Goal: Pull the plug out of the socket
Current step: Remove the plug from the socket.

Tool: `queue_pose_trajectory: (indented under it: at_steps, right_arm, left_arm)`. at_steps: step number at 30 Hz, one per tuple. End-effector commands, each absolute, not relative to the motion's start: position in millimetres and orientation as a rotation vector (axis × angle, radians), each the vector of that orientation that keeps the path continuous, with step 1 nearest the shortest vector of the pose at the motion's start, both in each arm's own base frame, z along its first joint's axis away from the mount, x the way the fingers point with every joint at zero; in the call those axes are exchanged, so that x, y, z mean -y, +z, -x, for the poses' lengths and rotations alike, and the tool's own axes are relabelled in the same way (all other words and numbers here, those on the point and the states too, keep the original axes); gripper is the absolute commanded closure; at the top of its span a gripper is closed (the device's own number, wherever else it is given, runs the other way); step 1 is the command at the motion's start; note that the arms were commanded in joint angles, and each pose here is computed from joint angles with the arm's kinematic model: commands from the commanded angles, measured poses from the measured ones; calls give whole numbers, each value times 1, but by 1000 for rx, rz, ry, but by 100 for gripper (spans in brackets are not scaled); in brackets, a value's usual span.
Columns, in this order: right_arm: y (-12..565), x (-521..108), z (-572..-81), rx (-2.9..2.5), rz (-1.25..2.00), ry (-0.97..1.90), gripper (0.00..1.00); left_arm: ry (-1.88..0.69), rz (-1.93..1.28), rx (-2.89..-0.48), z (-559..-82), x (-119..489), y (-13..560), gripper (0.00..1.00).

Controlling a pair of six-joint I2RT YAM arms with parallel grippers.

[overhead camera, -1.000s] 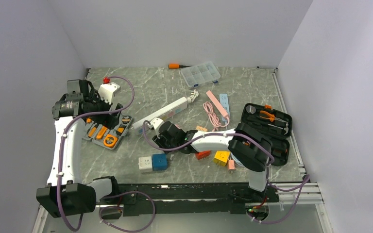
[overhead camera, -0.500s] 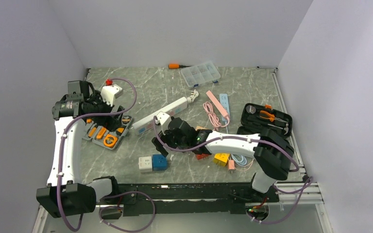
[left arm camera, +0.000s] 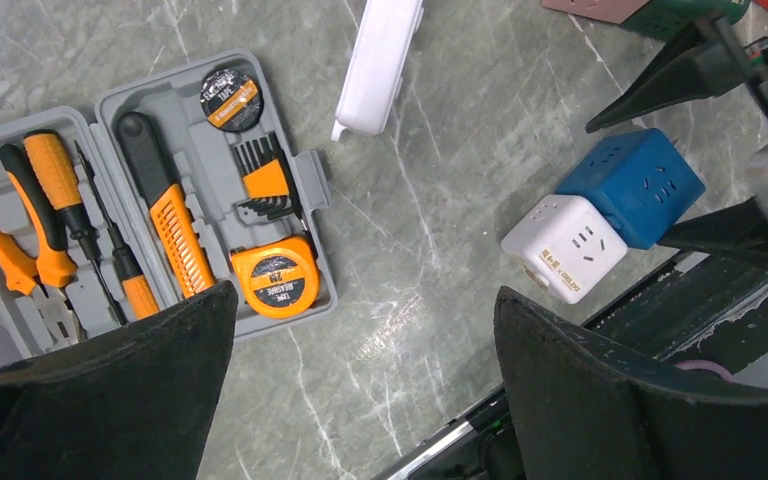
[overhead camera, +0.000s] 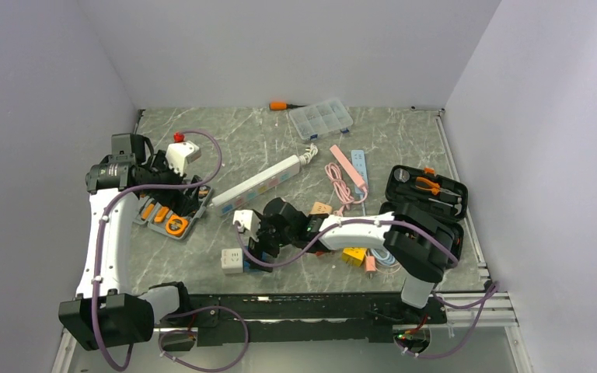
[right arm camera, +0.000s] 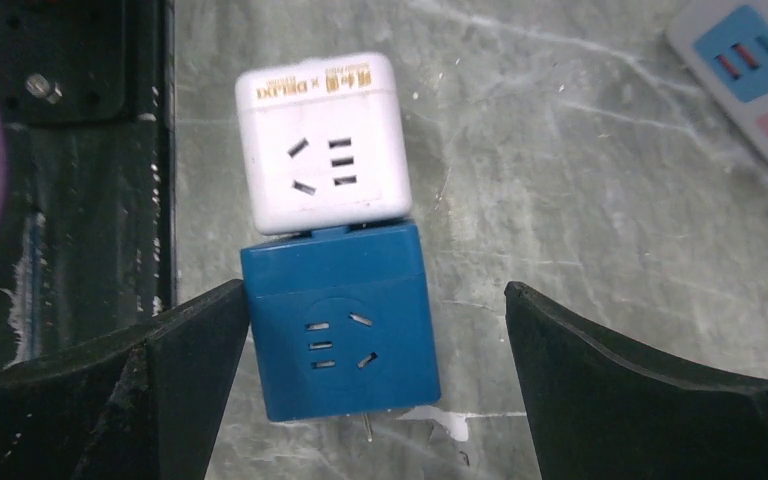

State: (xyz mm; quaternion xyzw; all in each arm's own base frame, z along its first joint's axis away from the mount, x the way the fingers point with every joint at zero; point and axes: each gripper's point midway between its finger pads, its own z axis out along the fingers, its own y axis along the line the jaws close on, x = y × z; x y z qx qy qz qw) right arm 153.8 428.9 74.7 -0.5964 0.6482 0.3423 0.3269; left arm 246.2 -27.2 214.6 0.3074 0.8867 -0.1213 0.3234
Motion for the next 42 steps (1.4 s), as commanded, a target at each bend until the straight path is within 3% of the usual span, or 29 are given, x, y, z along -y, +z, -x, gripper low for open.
queue_pose_trajectory:
  at_steps: [1,15,18,26,31,32,33,34,39,42]
  right_arm:
    - [62,-441,-149,-1585,1669,881,0]
    - [41,-449,-134,-1570,1692,848,1]
    - [31,-450,-134,-1581,1705,827,5]
    - [6,-440,-135,-1659,1723,781,30]
    - [4,-441,-146,-1732,1667,722,67]
    - [5,-441,-146,-1732,1662,719,77]
    - [7,-440,-148,-1733,1650,710,95]
    - [9,-439,-150,-1741,1632,693,100]
    - [31,-432,-154,-1764,1577,666,100]
    - [57,-431,-159,-1777,1511,673,100]
  left_arm:
    - [-323,-839,-2286,-241,30,220,1]
    - [-336,-853,-2294,-238,31,215,1]
    - [-331,-866,-2292,-236,31,215,1]
    - [-251,-866,-2229,-238,27,228,1]
    - [-239,-862,-2152,-241,32,242,1]
    - [-244,-873,-2144,-240,33,244,1]
    - [-251,-881,-2135,-239,35,248,1]
    - [-274,-891,-2127,-237,38,251,1]
    - [-371,-1082,-1943,-215,64,263,1]
    - [-296,-1238,-1742,-202,73,258,1]
